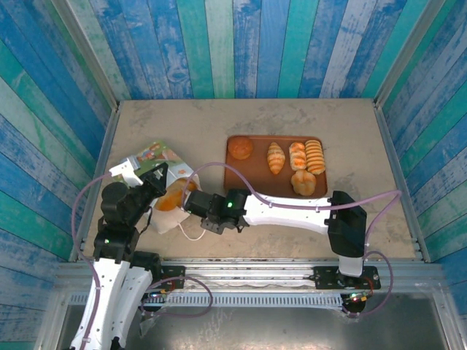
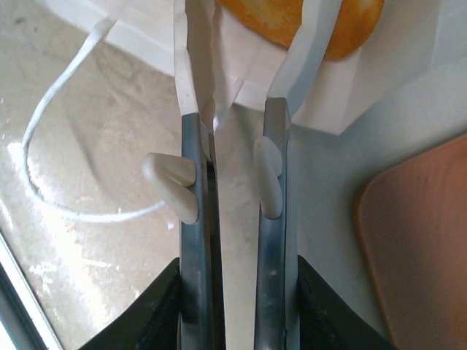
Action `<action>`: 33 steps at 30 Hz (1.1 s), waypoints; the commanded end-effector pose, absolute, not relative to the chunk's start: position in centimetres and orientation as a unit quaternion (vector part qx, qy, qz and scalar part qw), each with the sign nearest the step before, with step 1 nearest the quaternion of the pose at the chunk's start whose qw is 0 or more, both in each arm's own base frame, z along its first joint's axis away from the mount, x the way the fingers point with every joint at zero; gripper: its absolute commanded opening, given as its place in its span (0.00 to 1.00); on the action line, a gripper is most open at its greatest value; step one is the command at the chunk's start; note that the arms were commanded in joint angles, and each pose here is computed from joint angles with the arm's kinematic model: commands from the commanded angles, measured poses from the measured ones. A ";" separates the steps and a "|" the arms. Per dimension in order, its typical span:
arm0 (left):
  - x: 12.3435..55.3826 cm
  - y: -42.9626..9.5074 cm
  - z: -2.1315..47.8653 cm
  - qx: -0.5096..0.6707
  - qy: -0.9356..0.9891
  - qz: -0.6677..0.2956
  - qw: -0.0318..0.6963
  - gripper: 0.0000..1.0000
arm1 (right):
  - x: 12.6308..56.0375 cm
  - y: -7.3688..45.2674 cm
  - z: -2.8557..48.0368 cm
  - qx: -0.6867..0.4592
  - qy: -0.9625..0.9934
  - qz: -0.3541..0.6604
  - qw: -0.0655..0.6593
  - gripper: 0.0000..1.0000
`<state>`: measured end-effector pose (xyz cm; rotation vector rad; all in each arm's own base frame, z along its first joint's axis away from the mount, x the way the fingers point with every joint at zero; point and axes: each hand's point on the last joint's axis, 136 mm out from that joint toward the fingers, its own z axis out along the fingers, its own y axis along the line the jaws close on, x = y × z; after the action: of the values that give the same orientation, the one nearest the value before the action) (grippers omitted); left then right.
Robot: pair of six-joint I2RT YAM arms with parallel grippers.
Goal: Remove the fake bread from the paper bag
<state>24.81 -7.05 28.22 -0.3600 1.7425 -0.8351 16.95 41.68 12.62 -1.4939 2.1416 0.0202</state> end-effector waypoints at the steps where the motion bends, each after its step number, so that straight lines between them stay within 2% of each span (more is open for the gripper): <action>1: 25.0 -6.7 28.4 -0.155 0.735 -0.343 0.564 0.00 | 16.3 40.2 16.6 -0.522 0.796 0.027 0.306 0.32; 9: 25.4 -6.3 27.8 -0.166 0.732 -0.339 0.568 0.00 | 14.5 33.6 18.9 -0.471 0.815 0.072 0.328 0.33; 15: 25.7 -6.3 28.0 -0.166 0.728 -0.337 0.573 0.00 | 14.4 28.5 18.5 -0.421 0.837 0.061 0.343 0.34; 20: 25.7 -6.1 27.9 -0.168 0.729 -0.333 0.574 0.00 | 16.0 24.8 17.8 -0.370 0.859 0.027 0.352 0.35; 26: 25.3 -5.8 28.1 -0.170 0.726 -0.326 0.581 0.00 | 18.5 22.6 15.5 -0.297 0.906 0.025 0.299 0.36; 30: 25.0 -5.6 28.3 -0.170 0.726 -0.323 0.583 0.00 | 18.9 23.5 14.3 -0.286 0.922 0.029 0.261 0.36; 33: 24.9 -5.6 28.3 -0.169 0.726 -0.322 0.584 0.00 | 19.0 24.4 13.4 -0.281 0.931 0.031 0.231 0.40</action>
<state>25.09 -5.80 27.80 -0.4080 1.7100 -0.7714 18.94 22.83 12.87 -0.8171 2.5229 0.0063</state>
